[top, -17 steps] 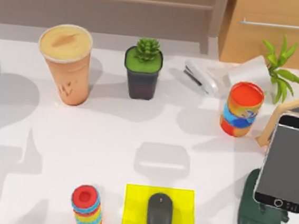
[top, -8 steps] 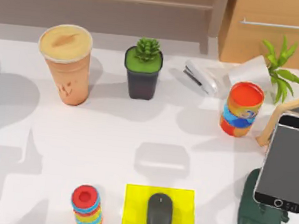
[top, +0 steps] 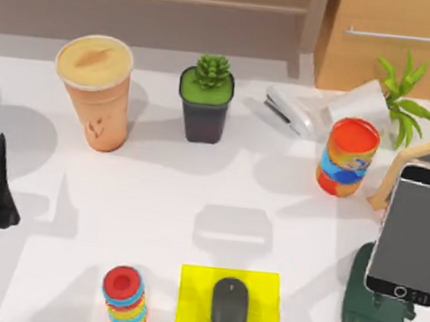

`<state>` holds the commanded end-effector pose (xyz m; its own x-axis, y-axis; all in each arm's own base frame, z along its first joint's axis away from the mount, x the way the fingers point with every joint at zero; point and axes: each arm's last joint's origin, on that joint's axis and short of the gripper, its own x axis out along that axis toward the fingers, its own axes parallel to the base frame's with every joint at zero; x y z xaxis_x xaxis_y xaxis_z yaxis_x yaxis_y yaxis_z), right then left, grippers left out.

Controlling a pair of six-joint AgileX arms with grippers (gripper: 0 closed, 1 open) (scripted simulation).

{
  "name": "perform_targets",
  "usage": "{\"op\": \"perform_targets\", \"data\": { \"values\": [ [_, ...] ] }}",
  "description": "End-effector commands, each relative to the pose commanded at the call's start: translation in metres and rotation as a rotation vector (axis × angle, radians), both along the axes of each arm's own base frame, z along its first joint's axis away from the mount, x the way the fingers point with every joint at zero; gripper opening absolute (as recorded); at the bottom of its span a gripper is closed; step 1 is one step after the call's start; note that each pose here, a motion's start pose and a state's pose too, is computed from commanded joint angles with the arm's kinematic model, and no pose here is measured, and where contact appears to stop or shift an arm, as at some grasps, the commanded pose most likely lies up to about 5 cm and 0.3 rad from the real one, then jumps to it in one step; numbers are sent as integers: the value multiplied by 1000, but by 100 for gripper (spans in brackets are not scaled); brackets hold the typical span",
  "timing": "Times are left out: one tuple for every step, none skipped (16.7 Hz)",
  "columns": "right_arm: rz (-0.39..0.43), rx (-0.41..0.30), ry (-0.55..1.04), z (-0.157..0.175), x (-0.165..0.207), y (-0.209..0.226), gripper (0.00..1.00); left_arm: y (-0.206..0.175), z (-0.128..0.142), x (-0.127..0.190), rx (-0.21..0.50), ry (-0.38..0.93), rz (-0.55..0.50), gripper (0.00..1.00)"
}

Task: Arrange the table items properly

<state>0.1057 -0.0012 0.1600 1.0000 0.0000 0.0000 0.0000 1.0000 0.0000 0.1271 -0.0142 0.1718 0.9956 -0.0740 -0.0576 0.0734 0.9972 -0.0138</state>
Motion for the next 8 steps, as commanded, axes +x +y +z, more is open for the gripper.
{"op": "perform_targets", "data": {
  "values": [
    [0, 0, 0, 0, 0, 0, 100, -3, 1, 6, 0, 14, -11, 100],
    [0, 0, 0, 0, 0, 0, 100, -7, 2, 13, 0, 30, -21, 100],
    [0, 0, 0, 0, 0, 0, 100, -11, 2, 20, 1, 46, -30, 100],
    [0, 0, 0, 0, 0, 0, 100, -16, 1, 28, 3, 62, -38, 100],
    [0, 0, 0, 0, 0, 0, 100, -21, -1, 37, 6, 79, -44, 100],
    [0, 0, 0, 0, 0, 0, 100, -27, -4, 45, 10, 95, -50, 100],
    [0, 0, 0, 0, 0, 0, 100, -32, -8, 54, 14, 111, -54, 100],
    [0, 0, 0, 0, 0, 0, 100, -39, -13, 63, 19, 125, -56, 100]
  ]
}}
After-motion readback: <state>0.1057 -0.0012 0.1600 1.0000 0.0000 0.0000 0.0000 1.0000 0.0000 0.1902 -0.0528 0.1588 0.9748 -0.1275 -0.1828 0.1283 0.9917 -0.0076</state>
